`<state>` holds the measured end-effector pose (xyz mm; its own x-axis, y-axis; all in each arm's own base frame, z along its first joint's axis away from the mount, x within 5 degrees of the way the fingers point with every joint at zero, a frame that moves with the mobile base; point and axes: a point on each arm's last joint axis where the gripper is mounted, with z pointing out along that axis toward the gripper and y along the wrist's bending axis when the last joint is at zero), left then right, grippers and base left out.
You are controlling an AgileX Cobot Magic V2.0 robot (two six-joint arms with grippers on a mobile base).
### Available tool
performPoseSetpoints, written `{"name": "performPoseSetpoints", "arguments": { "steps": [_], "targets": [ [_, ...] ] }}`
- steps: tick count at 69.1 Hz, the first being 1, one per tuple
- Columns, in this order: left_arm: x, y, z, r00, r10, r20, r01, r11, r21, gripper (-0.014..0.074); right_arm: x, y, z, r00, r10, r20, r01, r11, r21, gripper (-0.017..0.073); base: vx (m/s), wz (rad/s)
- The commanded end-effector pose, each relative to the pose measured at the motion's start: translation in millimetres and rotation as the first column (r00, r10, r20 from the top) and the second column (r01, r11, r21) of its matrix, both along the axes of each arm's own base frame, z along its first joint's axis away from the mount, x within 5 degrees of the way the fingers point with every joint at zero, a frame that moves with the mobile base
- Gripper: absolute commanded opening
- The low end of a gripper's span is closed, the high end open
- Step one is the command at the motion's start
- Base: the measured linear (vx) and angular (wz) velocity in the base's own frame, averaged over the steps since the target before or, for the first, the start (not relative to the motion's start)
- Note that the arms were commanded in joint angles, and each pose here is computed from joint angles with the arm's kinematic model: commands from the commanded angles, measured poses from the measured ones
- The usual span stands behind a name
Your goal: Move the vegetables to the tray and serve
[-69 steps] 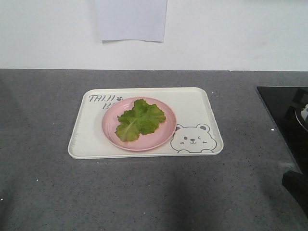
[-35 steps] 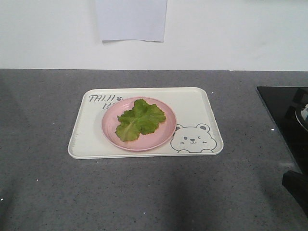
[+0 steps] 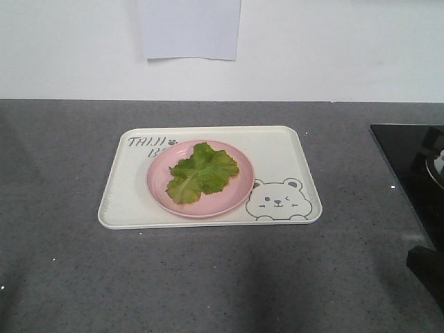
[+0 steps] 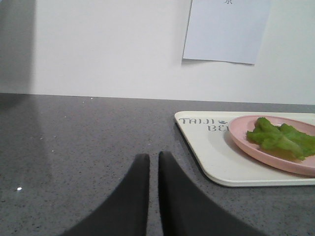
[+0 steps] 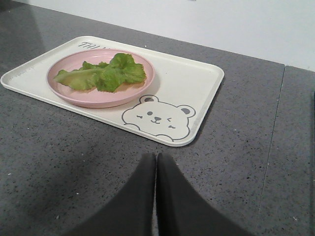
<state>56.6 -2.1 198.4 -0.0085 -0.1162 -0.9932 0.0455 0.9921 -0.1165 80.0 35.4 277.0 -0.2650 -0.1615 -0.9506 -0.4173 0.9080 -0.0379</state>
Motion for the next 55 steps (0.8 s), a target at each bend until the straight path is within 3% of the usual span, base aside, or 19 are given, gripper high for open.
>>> {"name": "performPoseSetpoints", "arguments": {
  "steps": [1, 33, 45, 55],
  "targets": [
    [-1, -1.3, 1, 0.997, -0.014, 0.07, 0.015, 1.0, -0.01, 0.0021, 3, -2, 13, 0.997, -0.033, 0.068, 0.031, 0.999, 0.026, -0.0006, 0.0, 0.0],
    [-1, -1.3, 1, 0.997, -0.014, 0.07, 0.015, 1.0, -0.01, 0.0021, 3, -2, 13, 0.997, -0.033, 0.069, 0.032, 0.999, 0.027, -0.0006, 0.0, 0.0],
    [-1, -1.3, 1, 0.997, -0.014, 0.07, 0.015, 1.0, -0.01, 0.0021, 3, -4, 11, 0.996, -0.042, 0.081, 0.043, 0.999, -0.023, -0.0006, 0.0, 0.0],
    [-1, -1.3, 1, 0.997, -0.014, 0.07, 0.015, 1.0, -0.01, 0.0021, 1, -11, -4, 0.986, -0.131, 0.101, 0.126, 0.991, 0.054, -0.0003, 0.0, 0.0]
  ]
}}
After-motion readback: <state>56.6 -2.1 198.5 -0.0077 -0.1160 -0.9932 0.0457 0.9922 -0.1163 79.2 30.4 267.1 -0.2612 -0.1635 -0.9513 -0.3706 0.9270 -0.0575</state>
